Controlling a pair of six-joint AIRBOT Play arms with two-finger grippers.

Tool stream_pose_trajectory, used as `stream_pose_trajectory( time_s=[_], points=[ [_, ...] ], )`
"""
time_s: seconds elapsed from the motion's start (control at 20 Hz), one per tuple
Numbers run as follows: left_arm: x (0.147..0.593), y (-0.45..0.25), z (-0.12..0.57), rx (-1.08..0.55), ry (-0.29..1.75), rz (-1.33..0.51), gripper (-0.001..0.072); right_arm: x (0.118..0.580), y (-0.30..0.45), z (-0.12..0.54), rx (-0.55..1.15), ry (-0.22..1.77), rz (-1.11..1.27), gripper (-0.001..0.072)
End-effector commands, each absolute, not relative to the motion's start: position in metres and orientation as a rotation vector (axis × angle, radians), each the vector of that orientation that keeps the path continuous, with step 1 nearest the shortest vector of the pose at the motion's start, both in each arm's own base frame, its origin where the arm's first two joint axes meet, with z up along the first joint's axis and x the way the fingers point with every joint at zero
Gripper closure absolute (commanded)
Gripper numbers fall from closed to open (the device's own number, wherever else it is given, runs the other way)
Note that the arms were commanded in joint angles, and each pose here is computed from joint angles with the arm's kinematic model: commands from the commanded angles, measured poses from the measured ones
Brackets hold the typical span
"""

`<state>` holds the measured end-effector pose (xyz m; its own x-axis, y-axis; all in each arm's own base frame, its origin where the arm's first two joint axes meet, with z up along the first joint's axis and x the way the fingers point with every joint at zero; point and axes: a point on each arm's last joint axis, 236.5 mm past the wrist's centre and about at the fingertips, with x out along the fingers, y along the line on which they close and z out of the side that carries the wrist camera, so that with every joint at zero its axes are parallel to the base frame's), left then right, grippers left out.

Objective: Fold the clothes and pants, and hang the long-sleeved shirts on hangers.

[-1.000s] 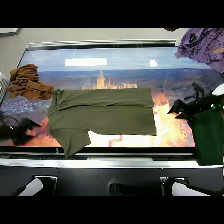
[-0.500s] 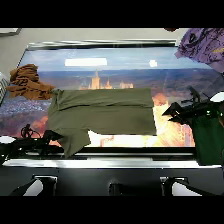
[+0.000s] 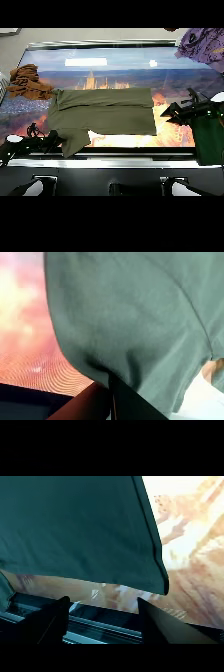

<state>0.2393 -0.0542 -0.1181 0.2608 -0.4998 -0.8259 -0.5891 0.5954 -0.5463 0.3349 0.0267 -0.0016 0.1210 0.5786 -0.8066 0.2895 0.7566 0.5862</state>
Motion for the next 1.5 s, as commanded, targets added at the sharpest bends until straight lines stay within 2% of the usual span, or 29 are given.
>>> stream_pose_trajectory(
  time_s=[0.0,0.25,0.5,0.9,1.05,1.2,1.45],
  points=[
    [0.249,-0.053,-0.11,-1.009,1.344,0.061,0.069,0.319,0.014,-0.002,0.723,1.521,0.223,0.0229],
    [0.278,-0.043,-0.078,-0.958,1.236,0.024,0.069,0.307,0.019,-0.044,0.714,1.567,0.224,0.0229],
    [0.285,-0.044,-0.067,-0.949,1.226,-0.003,0.0691,0.301,0.039,-0.088,0.688,1.611,0.216,0.023],
    [0.285,-0.044,-0.066,-0.95,1.227,-0.003,0.069,0.304,0.06,-0.104,0.779,1.643,0.282,0.0235],
    [0.285,-0.044,-0.066,-0.95,1.228,-0.003,0.0691,0.298,0.077,-0.109,0.727,1.678,0.324,0.034],
    [0.286,-0.044,-0.064,-0.948,1.226,-0.009,0.0691,0.296,0.091,-0.106,0.693,1.689,0.359,0.067],
    [0.285,-0.034,-0.045,-0.872,1.282,0.0,0.0691,0.299,0.079,-0.077,0.634,1.622,0.296,0.0682]
  ],
)
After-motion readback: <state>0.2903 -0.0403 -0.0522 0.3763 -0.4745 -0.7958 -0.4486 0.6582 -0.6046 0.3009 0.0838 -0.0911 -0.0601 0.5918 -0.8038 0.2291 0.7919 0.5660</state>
